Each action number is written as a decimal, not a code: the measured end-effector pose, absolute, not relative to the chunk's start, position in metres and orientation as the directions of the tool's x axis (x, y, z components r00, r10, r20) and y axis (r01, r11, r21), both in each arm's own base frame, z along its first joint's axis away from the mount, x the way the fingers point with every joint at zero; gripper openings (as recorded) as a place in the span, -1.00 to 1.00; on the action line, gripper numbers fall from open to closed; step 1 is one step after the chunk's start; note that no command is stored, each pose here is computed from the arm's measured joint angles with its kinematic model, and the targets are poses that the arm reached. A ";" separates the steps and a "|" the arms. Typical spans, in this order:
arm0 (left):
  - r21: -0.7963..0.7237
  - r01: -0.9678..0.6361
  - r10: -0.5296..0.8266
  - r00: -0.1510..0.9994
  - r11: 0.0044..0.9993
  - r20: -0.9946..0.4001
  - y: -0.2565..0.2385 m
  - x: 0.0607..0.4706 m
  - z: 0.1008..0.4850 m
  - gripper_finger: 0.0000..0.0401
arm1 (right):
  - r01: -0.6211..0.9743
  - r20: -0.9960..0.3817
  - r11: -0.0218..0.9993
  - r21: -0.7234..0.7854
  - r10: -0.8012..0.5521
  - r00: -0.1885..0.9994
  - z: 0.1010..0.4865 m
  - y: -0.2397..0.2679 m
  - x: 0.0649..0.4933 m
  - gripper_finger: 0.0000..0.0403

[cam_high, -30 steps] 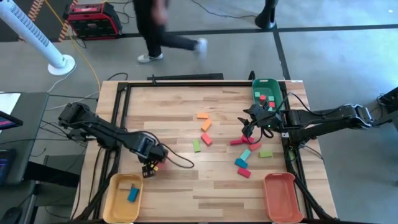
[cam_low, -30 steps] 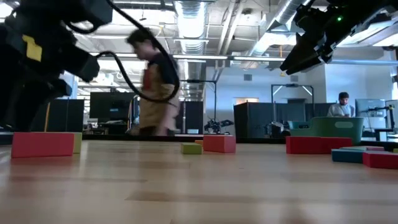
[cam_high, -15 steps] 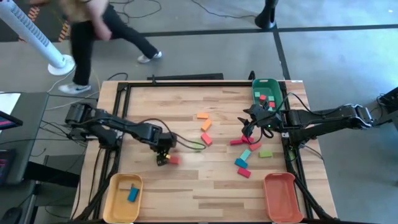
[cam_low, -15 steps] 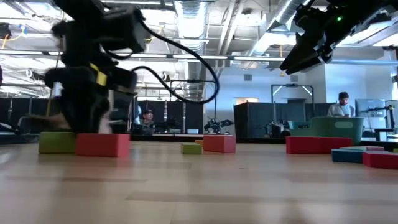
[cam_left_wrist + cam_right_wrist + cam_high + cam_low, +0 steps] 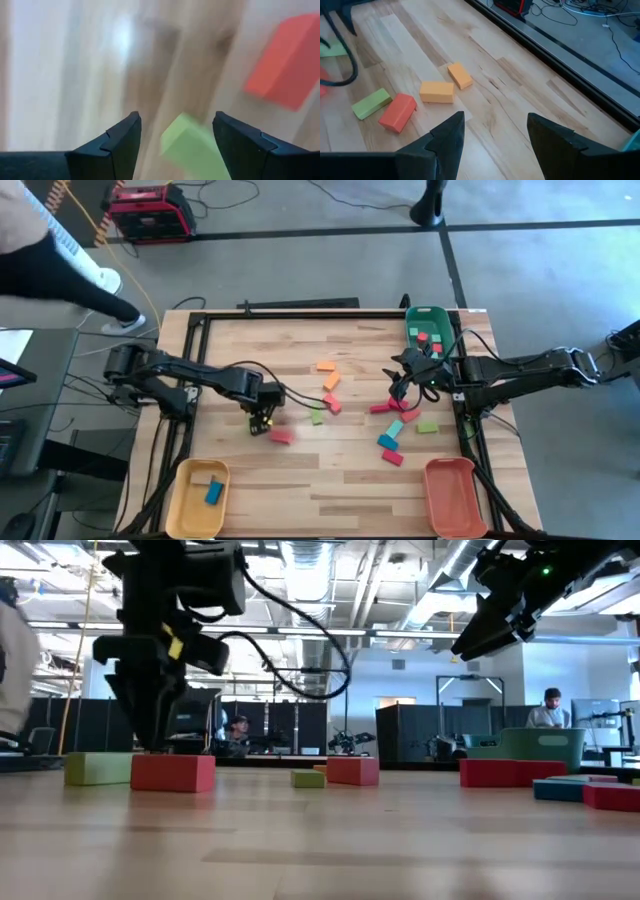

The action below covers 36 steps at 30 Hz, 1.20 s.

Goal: Sort blocks by size
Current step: Put the light green thick rectangle block into the yellow bin

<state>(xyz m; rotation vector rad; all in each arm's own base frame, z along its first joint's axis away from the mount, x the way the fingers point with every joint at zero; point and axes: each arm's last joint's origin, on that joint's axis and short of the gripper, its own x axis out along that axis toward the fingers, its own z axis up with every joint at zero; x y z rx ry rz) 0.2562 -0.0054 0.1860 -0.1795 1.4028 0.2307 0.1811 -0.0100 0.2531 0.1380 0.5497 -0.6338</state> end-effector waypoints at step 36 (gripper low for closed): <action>0.120 -0.469 0.156 0.038 0.875 -0.987 -0.008 0.228 0.162 0.70 | 0.591 -0.538 0.804 -0.059 -0.524 0.660 0.252 -0.010 0.180 0.22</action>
